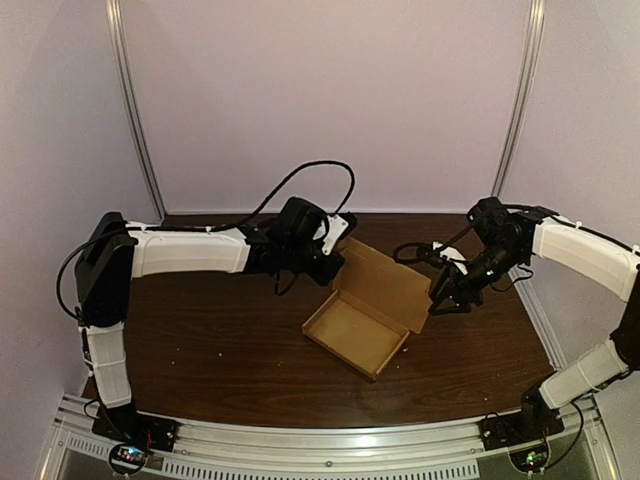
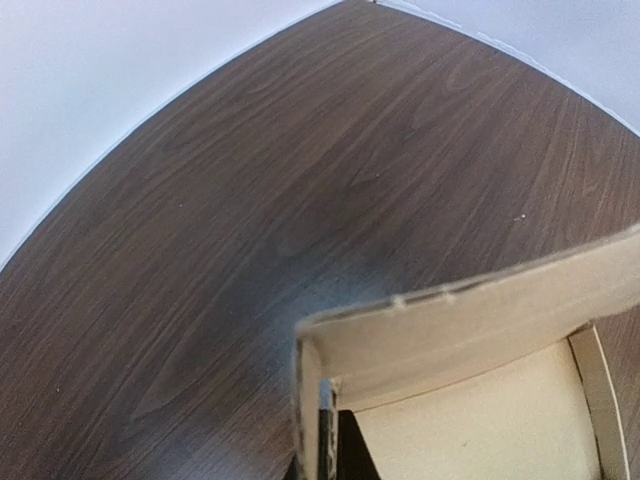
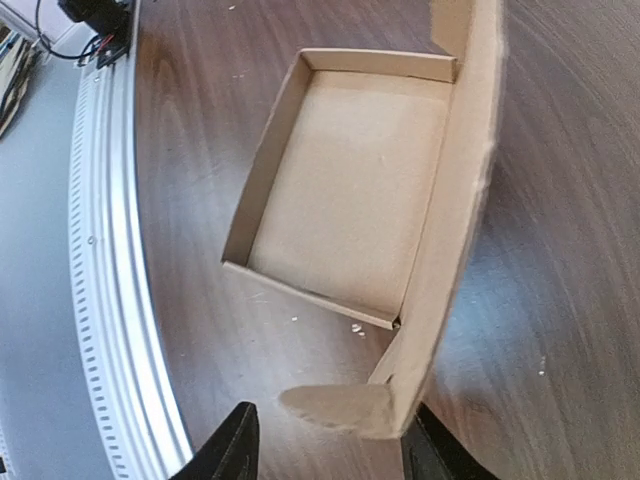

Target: Fold the paper box

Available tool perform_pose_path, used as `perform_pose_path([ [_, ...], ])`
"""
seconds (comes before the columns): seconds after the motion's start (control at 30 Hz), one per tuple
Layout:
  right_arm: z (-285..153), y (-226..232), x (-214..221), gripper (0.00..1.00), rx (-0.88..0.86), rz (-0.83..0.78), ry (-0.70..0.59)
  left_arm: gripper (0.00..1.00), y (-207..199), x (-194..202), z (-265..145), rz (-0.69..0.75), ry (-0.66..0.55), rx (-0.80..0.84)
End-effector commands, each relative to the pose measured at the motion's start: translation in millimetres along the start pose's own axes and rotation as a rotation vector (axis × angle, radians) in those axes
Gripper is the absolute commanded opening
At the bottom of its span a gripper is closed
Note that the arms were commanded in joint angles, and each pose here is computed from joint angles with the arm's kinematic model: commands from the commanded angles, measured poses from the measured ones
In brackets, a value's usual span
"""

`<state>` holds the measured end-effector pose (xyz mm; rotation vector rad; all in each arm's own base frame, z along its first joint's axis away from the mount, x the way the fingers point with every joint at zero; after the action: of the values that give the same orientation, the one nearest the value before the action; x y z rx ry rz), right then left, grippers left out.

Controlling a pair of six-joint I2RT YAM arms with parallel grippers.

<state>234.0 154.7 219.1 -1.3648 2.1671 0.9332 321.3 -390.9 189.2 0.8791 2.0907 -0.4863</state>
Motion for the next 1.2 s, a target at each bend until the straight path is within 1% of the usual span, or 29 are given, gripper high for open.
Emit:
perform_pose_path([
  [0.0, -18.8, 33.7, 7.7, 0.49, -0.069, -0.028, 0.046, 0.00, -1.1, -7.3, 4.5, 0.032, -0.060, 0.021],
  [0.03, -26.5, 36.1, 9.1, 0.49, -0.053, -0.054, 0.062, 0.00, -2.4, -7.6, 4.4, 0.048, -0.062, 0.033],
  [0.1, -39.9, 35.9, 13.3, 0.50, -0.008, -0.093, 0.090, 0.00, -11.5, -7.0, 3.4, 0.081, -0.062, 0.122],
  [0.17, -46.1, 33.6, 19.0, 0.50, 0.033, -0.140, 0.136, 0.00, -15.4, -7.2, 2.9, 0.101, -0.064, 0.166],
  [0.23, -45.2, 26.6, 24.7, 0.50, 0.092, -0.175, 0.172, 0.00, -19.1, -8.1, 1.6, 0.104, -0.070, 0.197],
  [0.43, -30.2, 4.2, 37.7, 0.51, 0.223, -0.323, 0.176, 0.00, -24.0, -5.3, 2.6, 0.090, -0.081, 0.248],
  [0.57, -28.5, 2.9, 39.9, 0.50, 0.193, -0.378, 0.209, 0.00, -24.4, -2.9, 3.4, 0.100, -0.060, 0.252],
  [0.67, -35.1, 11.9, 37.9, 0.49, 0.162, -0.405, 0.219, 0.00, -22.2, -0.6, 5.0, 0.103, -0.041, 0.233],
  [0.8, -46.5, 20.9, 38.1, 0.50, 0.180, -0.428, 0.235, 0.00, -19.9, 2.0, 9.8, 0.101, -0.030, 0.208],
  [0.9, -53.4, 21.9, 39.3, 0.52, 0.195, -0.416, 0.249, 0.00, -19.8, 5.3, 16.2, 0.100, -0.018, 0.207],
  [1.0, -60.7, 15.7, 41.1, 0.52, 0.208, -0.393, 0.252, 0.00, -19.3, 7.7, 20.3, 0.100, -0.012, 0.203],
  [1.17, -70.7, -13.3, 46.4, 0.51, 0.240, -0.346, 0.255, 0.03, -19.7, 6.7, 23.8, 0.100, -0.010, 0.205],
])
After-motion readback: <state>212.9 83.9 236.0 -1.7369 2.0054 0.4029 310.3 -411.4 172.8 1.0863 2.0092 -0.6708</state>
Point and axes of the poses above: each gripper's point midway between its finger pads, its own z axis out along the fingers, its own y axis along the line the jaws close on, x = y × z, the point moved 7 cm from there along -z, back along the fingers, and after that the axes turned 2 degrees about z, right-handed, at the moved point
